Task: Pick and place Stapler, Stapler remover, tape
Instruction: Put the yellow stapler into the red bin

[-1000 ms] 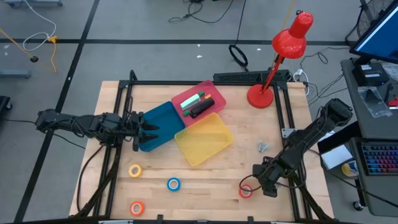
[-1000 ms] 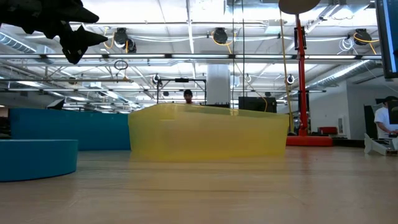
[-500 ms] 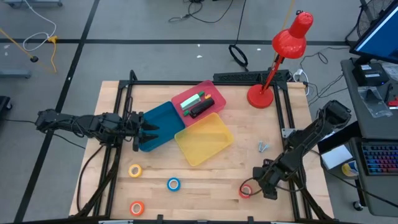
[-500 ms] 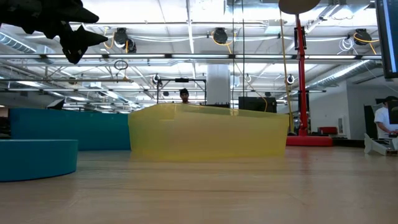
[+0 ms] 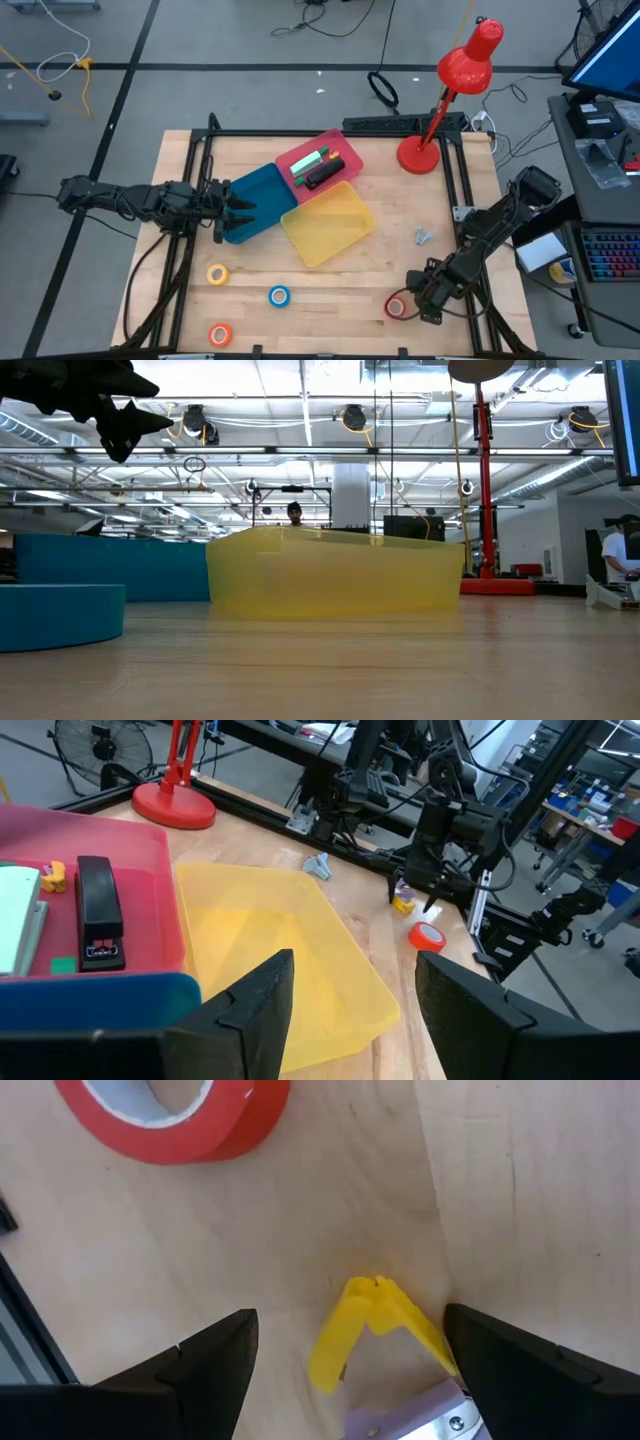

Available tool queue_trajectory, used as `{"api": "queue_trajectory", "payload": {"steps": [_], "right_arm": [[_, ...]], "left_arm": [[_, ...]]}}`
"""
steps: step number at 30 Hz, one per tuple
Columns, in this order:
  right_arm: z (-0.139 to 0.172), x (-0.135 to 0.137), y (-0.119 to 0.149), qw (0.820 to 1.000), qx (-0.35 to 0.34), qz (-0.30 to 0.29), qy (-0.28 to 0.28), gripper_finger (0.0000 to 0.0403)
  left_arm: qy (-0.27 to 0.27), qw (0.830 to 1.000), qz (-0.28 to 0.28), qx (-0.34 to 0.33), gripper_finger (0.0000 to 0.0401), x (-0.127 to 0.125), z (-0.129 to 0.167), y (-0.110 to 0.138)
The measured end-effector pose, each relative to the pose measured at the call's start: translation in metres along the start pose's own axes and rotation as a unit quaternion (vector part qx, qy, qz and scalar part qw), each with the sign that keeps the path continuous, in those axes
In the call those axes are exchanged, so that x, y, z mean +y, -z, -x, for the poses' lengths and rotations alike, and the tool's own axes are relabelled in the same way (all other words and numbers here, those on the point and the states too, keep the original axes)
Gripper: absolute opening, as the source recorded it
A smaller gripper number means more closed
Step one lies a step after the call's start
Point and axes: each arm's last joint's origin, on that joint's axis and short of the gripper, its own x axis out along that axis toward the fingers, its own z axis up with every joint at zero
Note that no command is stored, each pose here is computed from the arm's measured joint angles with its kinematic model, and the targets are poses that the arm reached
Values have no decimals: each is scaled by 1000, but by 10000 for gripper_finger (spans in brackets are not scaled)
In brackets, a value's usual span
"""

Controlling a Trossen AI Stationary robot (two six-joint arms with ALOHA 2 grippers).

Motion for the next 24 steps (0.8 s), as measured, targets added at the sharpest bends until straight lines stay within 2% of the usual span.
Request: {"api": "queue_trajectory", "payload": {"steps": [24], "right_arm": [[0, 3, -1, 1000, -23, 7, -7, 318]], "left_arm": [[0, 1000, -1, 0, 209, 0, 0, 0]]}}
